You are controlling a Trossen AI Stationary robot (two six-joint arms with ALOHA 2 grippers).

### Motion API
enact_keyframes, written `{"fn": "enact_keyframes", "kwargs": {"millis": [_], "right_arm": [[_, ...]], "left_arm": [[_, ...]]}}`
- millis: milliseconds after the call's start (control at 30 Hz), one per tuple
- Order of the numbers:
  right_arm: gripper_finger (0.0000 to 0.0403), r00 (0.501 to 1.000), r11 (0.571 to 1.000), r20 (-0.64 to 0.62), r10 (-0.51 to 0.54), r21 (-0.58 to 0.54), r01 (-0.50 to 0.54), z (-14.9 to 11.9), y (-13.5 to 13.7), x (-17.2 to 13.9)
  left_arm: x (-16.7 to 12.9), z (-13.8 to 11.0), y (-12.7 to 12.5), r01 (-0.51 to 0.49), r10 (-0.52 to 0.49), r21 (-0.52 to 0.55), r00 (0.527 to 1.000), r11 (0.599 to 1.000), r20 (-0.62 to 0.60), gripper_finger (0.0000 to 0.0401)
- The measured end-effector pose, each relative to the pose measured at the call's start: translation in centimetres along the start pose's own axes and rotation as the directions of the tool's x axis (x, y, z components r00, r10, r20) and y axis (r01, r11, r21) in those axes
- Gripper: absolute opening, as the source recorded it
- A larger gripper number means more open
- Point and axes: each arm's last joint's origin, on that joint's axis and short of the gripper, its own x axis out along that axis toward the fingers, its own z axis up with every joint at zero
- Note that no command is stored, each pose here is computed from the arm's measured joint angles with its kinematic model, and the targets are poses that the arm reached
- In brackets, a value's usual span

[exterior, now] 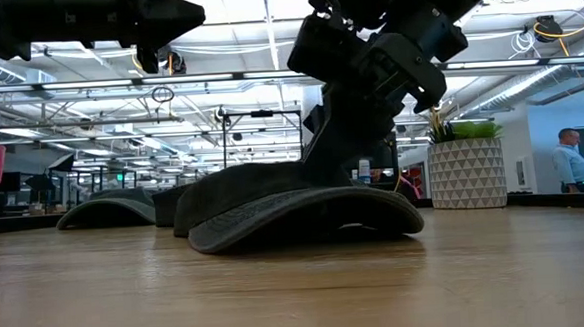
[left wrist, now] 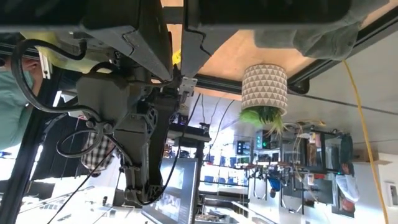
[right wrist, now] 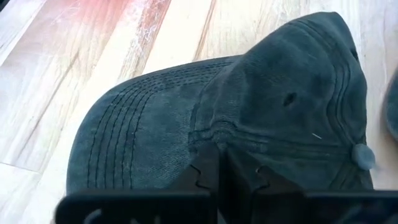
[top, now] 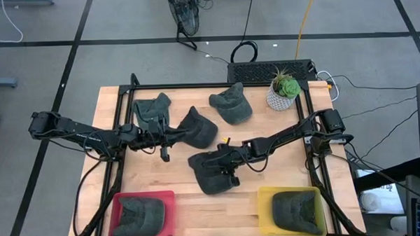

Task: Pick & Place hat
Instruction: Put the black cap into the yellow bin

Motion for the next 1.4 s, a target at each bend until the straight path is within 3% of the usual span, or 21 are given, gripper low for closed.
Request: {"fn": "enact_keyframes", "kwargs": {"millis": [267,467,667,900,1267,1400], "right_arm": [[0.0002,0.999,0.998,0.019,-0.032,0.055,0.031,0.8,0.1,-1.8],[0.0001,0.992,0.973,0.011,-0.125,0.196,0.121,1.9,0.4,-6.5],[0.0001,0.975,0.896,-0.04,-0.217,0.388,0.215,1.8,1.4,-12.0],[0.0002,0.969,0.785,-0.089,-0.229,0.572,0.238,0.7,2.4,-17.1],[0.0003,0.95,0.636,-0.189,-0.248,0.709,0.306,-1.8,2.6,-22.5],[0.0003,0.94,0.63,-0.188,-0.285,0.702,0.332,-2.3,2.8,-23.5]], "left_arm": [[0.0,0.1,0.1,-0.027,0.027,0.051,1.0,0.998,0.008,0.0037],[0.0,0.2,0.3,-0.038,0.036,0.07,0.999,0.997,0.025,0.0037],[0.1,0.5,0.6,-0.051,0.048,0.069,0.998,0.996,0.049,0.0037],[0.1,0.5,0.6,-0.054,0.05,0.073,0.997,0.996,0.051,0.0037],[0.2,0.7,1.2,-0.083,0.077,0.092,0.995,0.992,0.064,0.0037],[0.3,0.8,1.9,-0.115,0.108,0.101,0.992,0.988,0.07,0.0037]]}}
